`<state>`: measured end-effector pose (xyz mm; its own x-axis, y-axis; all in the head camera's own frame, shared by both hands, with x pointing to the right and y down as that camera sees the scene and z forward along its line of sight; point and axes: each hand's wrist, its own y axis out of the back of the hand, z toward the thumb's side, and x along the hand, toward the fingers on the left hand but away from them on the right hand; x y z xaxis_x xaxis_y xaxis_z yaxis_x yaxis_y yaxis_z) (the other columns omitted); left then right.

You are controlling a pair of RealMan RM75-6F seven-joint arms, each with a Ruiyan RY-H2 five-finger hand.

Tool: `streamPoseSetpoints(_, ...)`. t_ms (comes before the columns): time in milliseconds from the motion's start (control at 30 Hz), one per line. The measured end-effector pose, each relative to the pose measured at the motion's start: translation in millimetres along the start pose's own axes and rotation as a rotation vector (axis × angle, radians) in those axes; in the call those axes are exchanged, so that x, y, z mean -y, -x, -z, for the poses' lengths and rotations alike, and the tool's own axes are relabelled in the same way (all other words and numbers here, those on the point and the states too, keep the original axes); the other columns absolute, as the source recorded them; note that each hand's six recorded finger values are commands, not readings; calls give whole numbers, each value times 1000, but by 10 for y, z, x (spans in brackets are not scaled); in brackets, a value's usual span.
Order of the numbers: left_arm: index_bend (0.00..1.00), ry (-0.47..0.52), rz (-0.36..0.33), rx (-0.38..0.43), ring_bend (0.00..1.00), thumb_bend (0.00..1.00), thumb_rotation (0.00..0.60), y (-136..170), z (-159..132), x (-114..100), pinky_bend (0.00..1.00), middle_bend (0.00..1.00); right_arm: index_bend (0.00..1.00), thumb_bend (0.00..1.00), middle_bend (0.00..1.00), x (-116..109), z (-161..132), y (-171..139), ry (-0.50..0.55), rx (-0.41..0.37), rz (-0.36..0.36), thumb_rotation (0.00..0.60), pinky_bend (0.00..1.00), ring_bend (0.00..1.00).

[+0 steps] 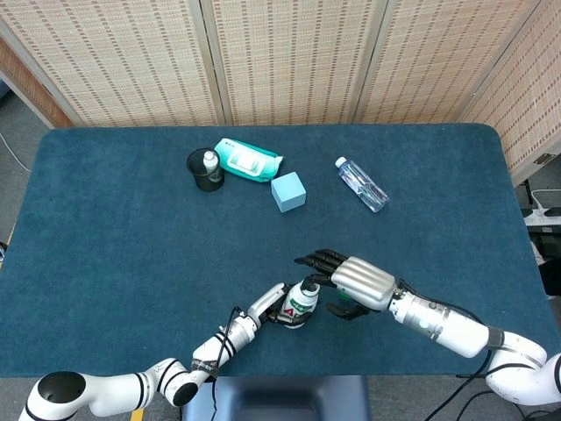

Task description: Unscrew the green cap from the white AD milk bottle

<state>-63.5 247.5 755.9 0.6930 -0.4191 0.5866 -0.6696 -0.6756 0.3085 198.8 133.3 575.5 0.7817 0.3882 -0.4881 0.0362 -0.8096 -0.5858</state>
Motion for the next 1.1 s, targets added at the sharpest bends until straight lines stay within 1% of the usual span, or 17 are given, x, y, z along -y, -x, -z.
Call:
streamPoseSetpoints(33,732,2,-2,2,391,840,600,-1,-1,-5,119,804,405,389,22,-12,3,-5,-6,0,7,600,0,0)
streamPoseSetpoints(133,732,3,-11,10,390,836,600,2,-7,-32,116,804,240,360,23,-61,31,-16,-34,7,48,600,0,0)
streamPoseSetpoints(167,732,2,-15,13,390,834,600,3,-9,-43,114,804,183,351,24,-86,49,-21,-46,14,71,600,0,0)
streamPoseSetpoints(233,732,2,-27,23,389,830,600,7,-23,-74,108,803,138,341,25,-128,82,-35,-58,31,112,600,0,0)
streamPoseSetpoints(300,732,1,-41,35,388,820,600,11,-39,-107,100,803,113,333,27,-178,128,-72,-62,56,159,600,0,0)
streamPoseSetpoints(400,732,-3,-76,64,385,800,600,21,-77,-180,98,793,89,326,28,-214,174,-138,-60,82,197,600,0,0)
streamPoseSetpoints(500,727,-21,-112,93,365,780,600,40,-111,-259,96,776,80,323,28,-232,227,-219,-60,108,209,600,0,0)
streamPoseSetpoints(600,709,-55,-136,109,342,782,600,65,-117,-318,91,768,74,323,28,-236,264,-277,-58,126,213,600,0,0)
streamPoseSetpoints(700,685,-62,-143,111,330,816,600,80,-113,-340,82,766,63,323,28,-240,286,-313,-58,135,216,600,0,0)
streamPoseSetpoints(767,680,-78,-160,121,330,834,600,107,-130,-387,77,769,57,323,28,-233,337,-394,-58,156,217,600,0,0)
streamPoseSetpoints(800,679,-94,-172,129,330,842,600,124,-147,-419,75,767,56,323,28,-227,367,-442,-61,168,214,600,0,0)
streamPoseSetpoints(900,678,-188,-219,160,330,852,600,192,-216,-528,75,761,52,323,27,-231,451,-613,-62,204,212,600,0,0)
streamPoseSetpoints(1000,671,-328,-278,183,330,861,600,274,-288,-653,75,760,51,323,27,-223,506,-724,-58,222,214,600,0,0)
streamPoseSetpoints(1100,668,-505,-335,185,328,879,600,364,-340,-786,59,749,48,323,27,-194,554,-805,-63,237,203,600,0,0)
